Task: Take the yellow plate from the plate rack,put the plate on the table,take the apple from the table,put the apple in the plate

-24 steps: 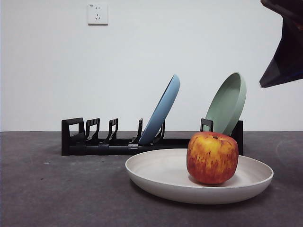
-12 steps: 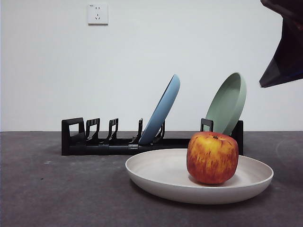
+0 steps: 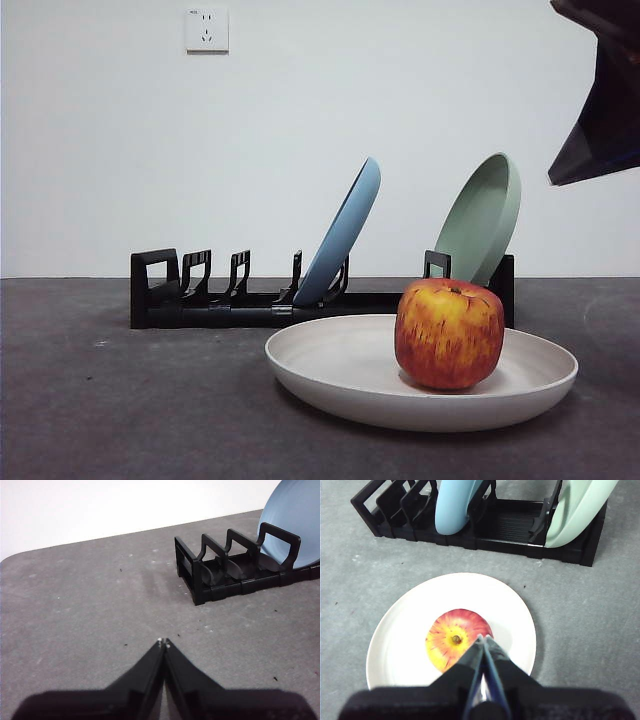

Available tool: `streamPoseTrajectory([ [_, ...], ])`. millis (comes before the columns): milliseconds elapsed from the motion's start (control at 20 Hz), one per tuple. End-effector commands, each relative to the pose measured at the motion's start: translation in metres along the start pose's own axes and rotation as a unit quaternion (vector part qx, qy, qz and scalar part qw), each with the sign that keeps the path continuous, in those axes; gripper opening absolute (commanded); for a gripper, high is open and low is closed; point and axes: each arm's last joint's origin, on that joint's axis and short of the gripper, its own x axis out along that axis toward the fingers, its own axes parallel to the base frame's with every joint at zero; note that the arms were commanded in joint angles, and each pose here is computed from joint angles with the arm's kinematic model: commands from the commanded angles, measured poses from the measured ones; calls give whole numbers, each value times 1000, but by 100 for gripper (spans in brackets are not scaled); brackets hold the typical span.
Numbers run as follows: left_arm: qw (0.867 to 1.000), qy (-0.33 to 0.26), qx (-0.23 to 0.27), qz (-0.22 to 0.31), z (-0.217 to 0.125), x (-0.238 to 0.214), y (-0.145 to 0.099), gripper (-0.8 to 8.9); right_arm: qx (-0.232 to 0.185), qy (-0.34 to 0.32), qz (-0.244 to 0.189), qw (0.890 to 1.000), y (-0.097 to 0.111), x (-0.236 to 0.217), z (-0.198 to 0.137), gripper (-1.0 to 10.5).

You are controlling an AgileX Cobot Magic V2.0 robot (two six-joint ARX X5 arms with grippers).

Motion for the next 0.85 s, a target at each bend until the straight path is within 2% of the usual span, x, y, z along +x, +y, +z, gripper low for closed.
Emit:
streamPoseTrajectory([
  [50, 1000, 6, -4, 1, -4, 1, 0, -3, 5, -2, -1, 1000, 0, 0, -1, -16],
  [200, 1000, 6, -4, 0, -4, 1, 0, -3, 8, -11, -4, 1000, -2, -6, 0, -16],
  [400, 1000, 6, -4, 0, -4, 1, 0, -3, 8, -71, -34, 997, -18, -32, 4, -16],
  [500, 1000, 6, -4, 1, -4, 1, 0, -3, 6, -123, -69, 990, -29, -48, 5, -16],
  [650, 1000, 6, -4, 1, -4, 1, 0, -3, 15, -191, -139, 972, -45, -70, -1, -16],
  [750, 1000, 6, -4, 1, -4, 1, 0, -3, 1, -223, -176, 959, -51, -77, -8, -16],
  [850, 1000, 6, -4, 0, -4, 1, 0, -3, -32, -249, -172, 952, -54, -76, -19, -16],
])
